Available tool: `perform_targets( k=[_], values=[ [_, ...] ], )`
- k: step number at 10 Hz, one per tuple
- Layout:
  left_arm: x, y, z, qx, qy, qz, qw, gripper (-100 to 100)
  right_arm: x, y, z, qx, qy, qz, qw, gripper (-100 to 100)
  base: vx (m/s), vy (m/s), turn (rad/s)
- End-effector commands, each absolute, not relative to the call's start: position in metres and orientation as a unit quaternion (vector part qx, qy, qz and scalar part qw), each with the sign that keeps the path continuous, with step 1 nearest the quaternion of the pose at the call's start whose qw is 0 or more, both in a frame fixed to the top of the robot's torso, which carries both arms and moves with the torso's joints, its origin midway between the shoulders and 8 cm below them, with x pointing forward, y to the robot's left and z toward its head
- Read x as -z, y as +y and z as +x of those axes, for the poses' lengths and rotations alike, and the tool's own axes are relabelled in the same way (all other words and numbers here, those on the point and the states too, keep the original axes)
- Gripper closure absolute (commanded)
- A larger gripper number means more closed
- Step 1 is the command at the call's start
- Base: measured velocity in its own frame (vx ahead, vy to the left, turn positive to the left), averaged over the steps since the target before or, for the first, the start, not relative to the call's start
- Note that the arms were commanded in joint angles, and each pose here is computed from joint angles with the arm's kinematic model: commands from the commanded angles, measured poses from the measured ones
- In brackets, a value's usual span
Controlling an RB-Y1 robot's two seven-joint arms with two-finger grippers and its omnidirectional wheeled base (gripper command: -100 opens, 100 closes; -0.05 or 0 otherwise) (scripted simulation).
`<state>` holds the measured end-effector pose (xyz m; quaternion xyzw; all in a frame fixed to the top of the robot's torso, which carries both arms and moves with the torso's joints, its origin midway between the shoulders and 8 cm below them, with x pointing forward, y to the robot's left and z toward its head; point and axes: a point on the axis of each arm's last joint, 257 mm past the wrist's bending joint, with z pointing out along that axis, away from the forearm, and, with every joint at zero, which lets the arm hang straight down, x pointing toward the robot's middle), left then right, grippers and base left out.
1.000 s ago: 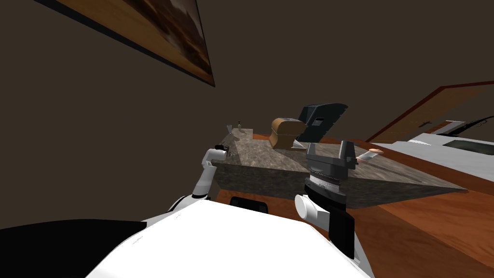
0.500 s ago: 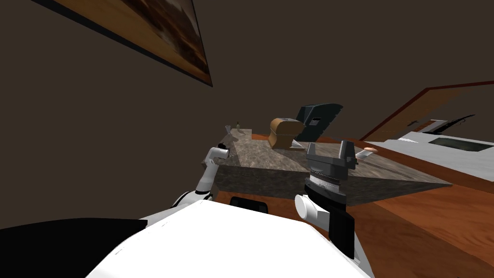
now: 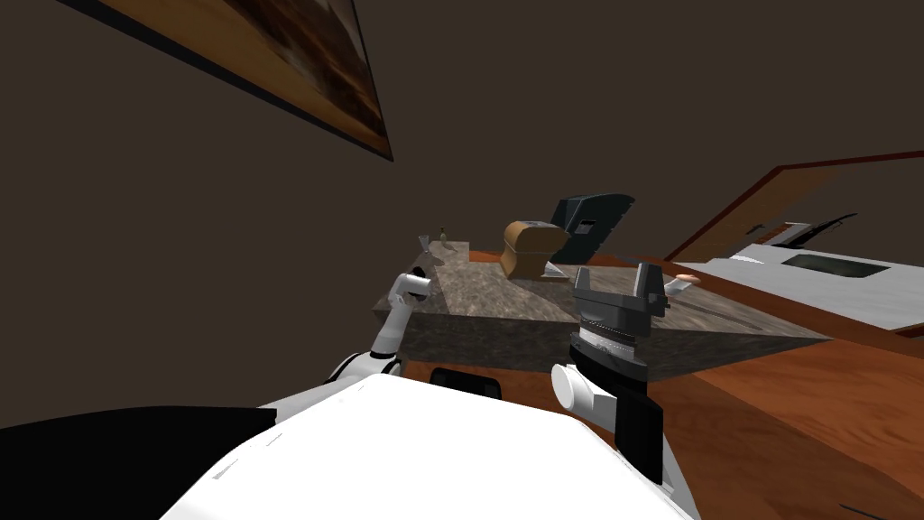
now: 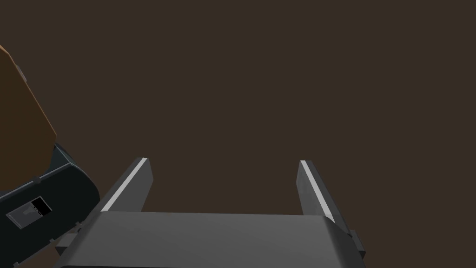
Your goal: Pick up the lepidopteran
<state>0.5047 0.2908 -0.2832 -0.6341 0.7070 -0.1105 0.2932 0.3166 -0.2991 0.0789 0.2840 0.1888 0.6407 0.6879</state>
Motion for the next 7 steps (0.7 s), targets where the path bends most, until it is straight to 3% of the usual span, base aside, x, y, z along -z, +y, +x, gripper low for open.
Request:
perform_targets(
  k=[1, 5, 7],
  values=[
    [0.291, 0.289, 0.497, 0.09, 0.713, -0.638, 0.276, -100, -0.079, -0.299, 0.317, -0.641, 0.189, 0.284, 0.688, 0, 0.036, 0.013, -0.056],
    [0.308, 0.284, 0.48, 0.049, 0.725, -0.643, 0.24, -100, -0.079, -0.299, 0.317, -0.641, 0.189, 0.284, 0.688, 0, 0.06, 0.017, -0.048],
    [0.323, 0.281, 0.466, 0.025, 0.731, -0.646, 0.217, -100, -0.079, -0.299, 0.317, -0.641, 0.189, 0.284, 0.688, 0, 0.118, 0.032, -0.063]
  ],
)
